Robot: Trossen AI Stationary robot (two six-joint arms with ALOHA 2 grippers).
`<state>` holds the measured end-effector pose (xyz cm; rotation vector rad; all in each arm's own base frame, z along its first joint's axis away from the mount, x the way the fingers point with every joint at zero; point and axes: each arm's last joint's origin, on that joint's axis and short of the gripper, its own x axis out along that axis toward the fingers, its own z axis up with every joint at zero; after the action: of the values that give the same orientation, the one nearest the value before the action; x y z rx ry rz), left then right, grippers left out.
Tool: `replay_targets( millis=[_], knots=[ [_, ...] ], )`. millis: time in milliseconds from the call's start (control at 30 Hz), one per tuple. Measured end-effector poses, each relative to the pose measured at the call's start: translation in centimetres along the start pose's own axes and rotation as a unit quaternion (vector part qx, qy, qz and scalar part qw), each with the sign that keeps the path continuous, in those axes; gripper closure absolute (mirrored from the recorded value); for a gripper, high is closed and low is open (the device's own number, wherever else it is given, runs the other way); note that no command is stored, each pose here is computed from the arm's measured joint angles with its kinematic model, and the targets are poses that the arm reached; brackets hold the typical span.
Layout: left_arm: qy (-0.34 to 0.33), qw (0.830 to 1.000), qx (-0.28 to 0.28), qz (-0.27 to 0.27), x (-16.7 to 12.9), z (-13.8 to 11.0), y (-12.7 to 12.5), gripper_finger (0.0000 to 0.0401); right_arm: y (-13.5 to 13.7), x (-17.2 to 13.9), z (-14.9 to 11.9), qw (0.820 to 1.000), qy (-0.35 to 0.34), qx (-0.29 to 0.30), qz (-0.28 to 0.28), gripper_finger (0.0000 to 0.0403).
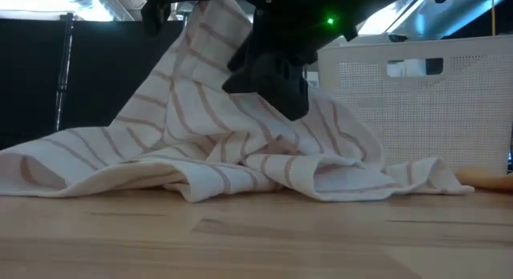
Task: Fold towel
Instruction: Fold the white towel
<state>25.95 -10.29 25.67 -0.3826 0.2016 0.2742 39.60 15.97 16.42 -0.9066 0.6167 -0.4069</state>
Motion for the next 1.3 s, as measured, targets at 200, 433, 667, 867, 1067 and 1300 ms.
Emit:
replay_targets(
  millis=[200, 433, 667, 867, 1067, 1300],
  knots=[
    [0.0, 1.0, -0.001, 0.0, 0.0, 0.0, 0.0, 0.0396, -0.4, 0.5, -0.4, 0.999, 0.023, 0.019, -0.03, 0.0221],
    [0.001, 1.0, 0.0, 0.001, 0.0, 0.0, 0.0, 0.0396, -1.1, 1.4, -1.3, 0.993, 0.076, -0.004, -0.085, 0.0221],
    [0.011, 1.0, 0.02, 0.008, 0.0, -0.2, 0.2, 0.0396, -0.1, -0.8, 0.2, 0.999, 0.015, 0.015, -0.035, 0.0221],
    [0.012, 1.0, 0.022, 0.008, 0.0, -0.2, 0.2, 0.0396, 1.9, -2.8, 1.4, 0.983, -0.097, 0.033, 0.155, 0.0221],
    [0.01, 1.0, 0.022, 0.01, 0.0, -0.2, 0.2, 0.0396, 1.1, -2.3, 1.2, 0.995, -0.059, 0.052, 0.062, 0.0221],
    [0.01, 1.0, 0.023, 0.01, 0.0, -0.2, 0.2, 0.0396, 2.5, -1.1, 1.7, 0.978, -0.132, 0.068, 0.146, 0.0221]
  ],
)
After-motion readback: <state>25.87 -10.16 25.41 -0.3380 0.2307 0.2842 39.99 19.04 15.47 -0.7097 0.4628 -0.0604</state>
